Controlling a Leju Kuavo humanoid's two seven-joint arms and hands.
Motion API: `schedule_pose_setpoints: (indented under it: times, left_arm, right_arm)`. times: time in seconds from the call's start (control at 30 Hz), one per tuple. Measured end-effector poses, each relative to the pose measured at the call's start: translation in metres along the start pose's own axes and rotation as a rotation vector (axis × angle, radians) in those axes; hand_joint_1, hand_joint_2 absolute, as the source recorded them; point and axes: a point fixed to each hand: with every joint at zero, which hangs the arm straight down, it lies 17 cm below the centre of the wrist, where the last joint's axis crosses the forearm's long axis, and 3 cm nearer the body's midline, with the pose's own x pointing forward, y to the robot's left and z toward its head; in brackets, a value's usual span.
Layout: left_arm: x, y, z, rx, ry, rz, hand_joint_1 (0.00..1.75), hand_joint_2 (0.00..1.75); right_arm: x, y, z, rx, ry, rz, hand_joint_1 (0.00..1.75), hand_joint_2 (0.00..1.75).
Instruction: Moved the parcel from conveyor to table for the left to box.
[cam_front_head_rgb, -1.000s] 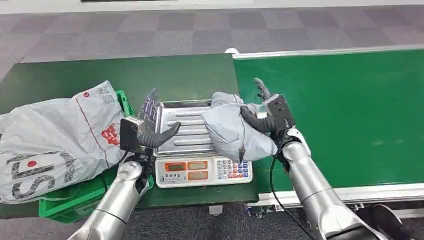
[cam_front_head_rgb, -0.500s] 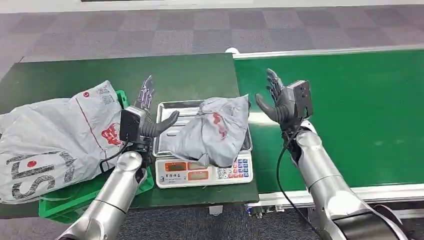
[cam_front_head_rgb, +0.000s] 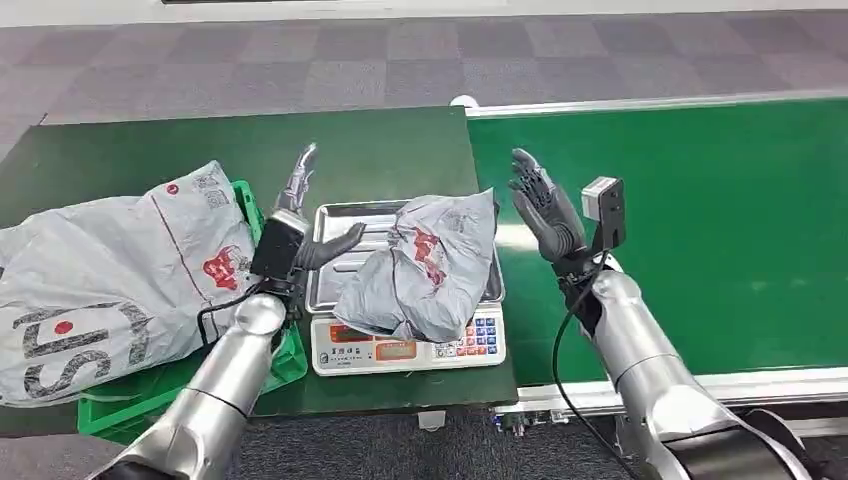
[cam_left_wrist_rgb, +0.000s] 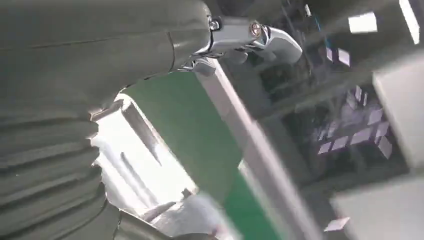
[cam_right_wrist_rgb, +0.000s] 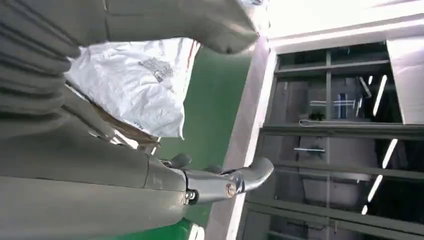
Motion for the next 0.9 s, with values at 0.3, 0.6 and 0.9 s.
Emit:
schedule_pose_setpoints:
  times: [0.3, 0.6, 0.9]
  left_arm:
    - [-0.052, -0.103, 0.034, -0.663, 0.036, -0.375, 0.0, 1.75]
    - [-0.068, -0.133, 0.069, -0.941, 0.003, -0.487, 1.75, 1.75]
    - [-0.064, -0.149, 0.081, -1.041, -0.023, -0.499, 1.75, 1.75]
  right_arm:
    - [-0.001, -0.027, 0.014, -0.092, -0.023, -0.068, 0.0, 1.75]
    - [-0.016, -0.045, 0.043, -0.152, 0.006, -0.094, 0.0, 1.75]
    - [-0.034, -0.057, 0.068, -0.194, 0.047, -0.127, 0.0, 1.75]
